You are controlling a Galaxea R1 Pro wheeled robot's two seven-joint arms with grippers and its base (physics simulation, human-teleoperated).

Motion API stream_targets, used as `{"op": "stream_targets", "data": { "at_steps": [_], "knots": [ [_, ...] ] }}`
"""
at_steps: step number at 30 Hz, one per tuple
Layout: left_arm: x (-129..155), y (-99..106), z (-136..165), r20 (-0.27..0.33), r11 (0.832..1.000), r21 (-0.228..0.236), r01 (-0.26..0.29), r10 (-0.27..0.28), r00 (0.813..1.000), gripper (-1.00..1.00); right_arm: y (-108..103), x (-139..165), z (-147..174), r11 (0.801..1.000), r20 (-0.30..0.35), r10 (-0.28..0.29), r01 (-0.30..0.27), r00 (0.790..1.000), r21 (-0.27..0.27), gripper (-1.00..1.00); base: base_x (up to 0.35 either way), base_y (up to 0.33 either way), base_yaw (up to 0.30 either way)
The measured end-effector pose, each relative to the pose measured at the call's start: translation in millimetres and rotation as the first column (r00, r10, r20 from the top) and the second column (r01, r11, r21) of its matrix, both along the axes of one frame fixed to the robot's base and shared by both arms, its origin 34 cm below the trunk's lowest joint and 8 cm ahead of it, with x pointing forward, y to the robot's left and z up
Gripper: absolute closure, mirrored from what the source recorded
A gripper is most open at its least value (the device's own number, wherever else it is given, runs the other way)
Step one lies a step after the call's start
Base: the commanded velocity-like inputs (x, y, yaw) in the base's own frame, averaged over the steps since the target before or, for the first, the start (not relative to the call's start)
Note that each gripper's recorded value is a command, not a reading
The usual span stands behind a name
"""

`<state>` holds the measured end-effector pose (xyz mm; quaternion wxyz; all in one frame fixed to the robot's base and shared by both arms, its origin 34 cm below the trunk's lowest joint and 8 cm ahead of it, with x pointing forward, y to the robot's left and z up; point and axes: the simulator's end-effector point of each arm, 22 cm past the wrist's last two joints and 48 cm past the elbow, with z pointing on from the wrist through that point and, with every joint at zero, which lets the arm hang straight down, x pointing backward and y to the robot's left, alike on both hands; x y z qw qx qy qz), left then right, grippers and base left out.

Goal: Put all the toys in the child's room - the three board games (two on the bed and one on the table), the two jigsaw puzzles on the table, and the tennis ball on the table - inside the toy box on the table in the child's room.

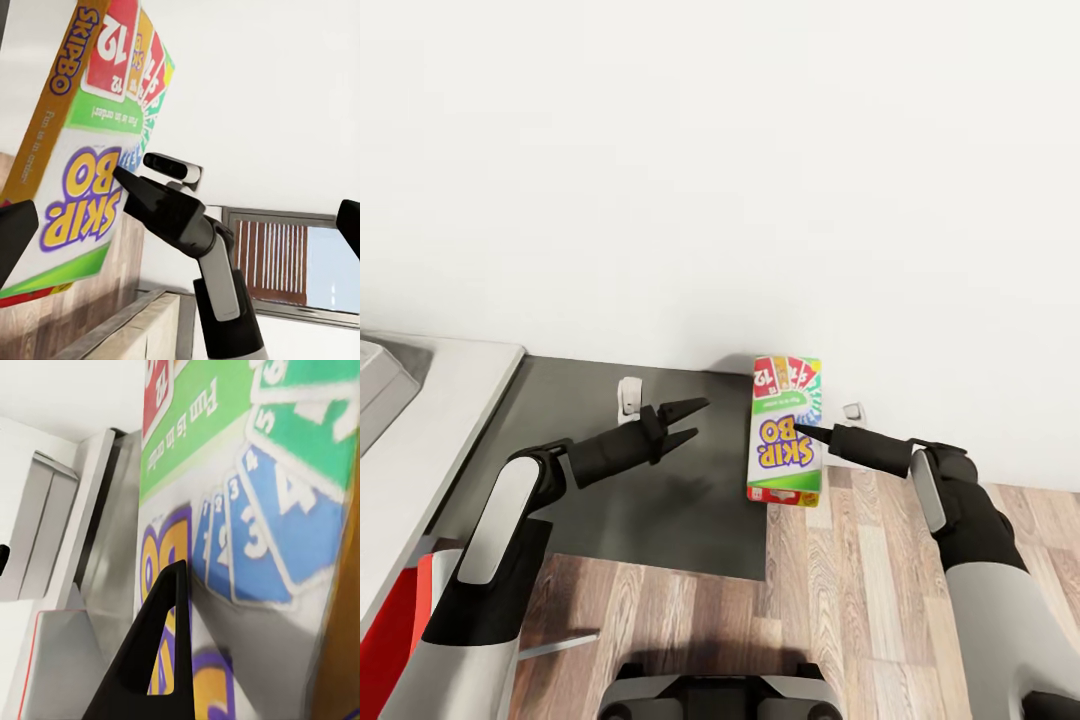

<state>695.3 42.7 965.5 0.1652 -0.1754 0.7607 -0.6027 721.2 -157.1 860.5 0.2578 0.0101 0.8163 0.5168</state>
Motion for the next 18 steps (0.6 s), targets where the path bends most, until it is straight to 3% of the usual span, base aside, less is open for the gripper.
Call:
{"op": "stream_targets", "data": {
  "at_steps": [18],
  "knots": [
    [0.0,-0.2,-1.8,-0.004,1.000,0.006,-0.001,0.001,1.000,-1.00,-1.2,-0.9,3.3,1.000,0.009,0.000,0.000,1.000,-0.004,1.00,0.000,0.000,0.000]
  ]
}}
